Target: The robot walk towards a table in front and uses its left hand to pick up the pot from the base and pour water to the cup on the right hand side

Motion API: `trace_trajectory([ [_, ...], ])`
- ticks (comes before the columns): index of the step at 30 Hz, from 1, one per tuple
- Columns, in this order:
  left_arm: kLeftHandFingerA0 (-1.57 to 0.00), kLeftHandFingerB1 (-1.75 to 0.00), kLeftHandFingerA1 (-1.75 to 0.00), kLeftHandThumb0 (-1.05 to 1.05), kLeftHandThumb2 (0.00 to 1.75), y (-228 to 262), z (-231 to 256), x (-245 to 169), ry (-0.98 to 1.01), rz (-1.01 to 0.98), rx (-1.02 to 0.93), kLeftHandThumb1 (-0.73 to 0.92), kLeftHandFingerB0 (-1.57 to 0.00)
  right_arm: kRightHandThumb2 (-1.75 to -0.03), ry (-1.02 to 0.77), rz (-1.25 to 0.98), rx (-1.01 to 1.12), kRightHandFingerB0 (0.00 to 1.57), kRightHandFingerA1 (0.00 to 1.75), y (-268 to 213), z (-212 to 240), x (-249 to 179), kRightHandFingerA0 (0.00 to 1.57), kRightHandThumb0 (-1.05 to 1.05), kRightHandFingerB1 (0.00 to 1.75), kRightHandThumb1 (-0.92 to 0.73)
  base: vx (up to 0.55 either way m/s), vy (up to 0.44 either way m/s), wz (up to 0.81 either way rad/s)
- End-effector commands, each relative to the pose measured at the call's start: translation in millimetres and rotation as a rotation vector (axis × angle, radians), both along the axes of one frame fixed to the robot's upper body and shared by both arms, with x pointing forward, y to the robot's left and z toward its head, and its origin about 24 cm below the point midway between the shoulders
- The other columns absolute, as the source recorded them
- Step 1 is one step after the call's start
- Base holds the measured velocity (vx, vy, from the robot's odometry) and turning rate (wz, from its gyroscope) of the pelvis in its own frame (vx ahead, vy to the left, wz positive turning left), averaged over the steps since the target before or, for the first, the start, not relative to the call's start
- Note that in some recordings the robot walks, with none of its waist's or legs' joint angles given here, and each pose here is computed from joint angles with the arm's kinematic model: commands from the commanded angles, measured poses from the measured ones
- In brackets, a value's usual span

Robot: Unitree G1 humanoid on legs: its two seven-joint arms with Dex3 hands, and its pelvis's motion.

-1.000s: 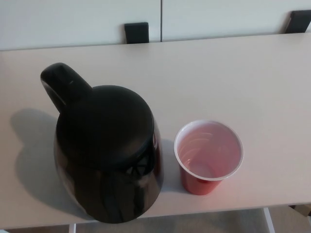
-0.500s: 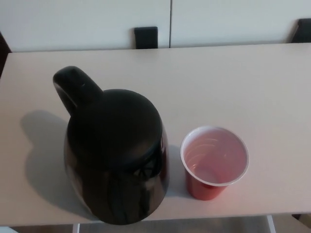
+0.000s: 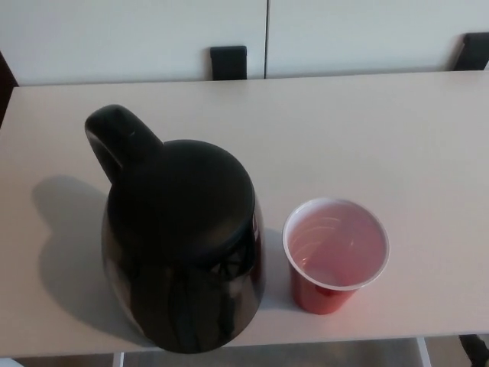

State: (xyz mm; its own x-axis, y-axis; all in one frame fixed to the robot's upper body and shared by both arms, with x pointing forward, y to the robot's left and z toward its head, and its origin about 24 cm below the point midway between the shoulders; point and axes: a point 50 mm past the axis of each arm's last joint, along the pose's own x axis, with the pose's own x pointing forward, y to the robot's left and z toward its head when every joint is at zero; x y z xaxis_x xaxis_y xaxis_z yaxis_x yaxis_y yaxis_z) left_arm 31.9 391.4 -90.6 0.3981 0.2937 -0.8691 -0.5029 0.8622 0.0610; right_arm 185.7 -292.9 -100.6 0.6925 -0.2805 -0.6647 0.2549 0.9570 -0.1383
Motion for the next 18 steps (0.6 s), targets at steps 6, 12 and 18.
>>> trace_trajectory([
  [6, 0.00, -0.27, -0.31, -0.55, 0.91, 12, 15, 46, -0.083, -0.033, 0.088, 0.60, 0.00, -0.76, 0.064, 0.012, -0.003, 0.16, 0.55, -7, -6, -12, 0.22, -0.47, 0.47, -0.56, 0.00, 0.000, 0.00],
  [12, -0.04, -0.20, -0.23, -0.54, 0.77, 7, 9, 37, -0.063, -0.021, 0.061, 0.76, -0.04, -0.76, 0.080, 0.013, 0.006, 0.15, 0.54, -9, -9, -21, 0.19, -0.47, 0.46, -0.56, 0.00, 0.000, 0.00],
  [18, -0.04, -0.18, -0.25, -0.53, 0.79, 9, 10, 30, -0.067, 0.006, 0.050, 0.77, -0.03, -0.76, 0.080, 0.021, -0.002, 0.16, 0.55, -8, -8, -19, 0.24, -0.46, 0.47, -0.56, 0.00, 0.000, 0.00],
])
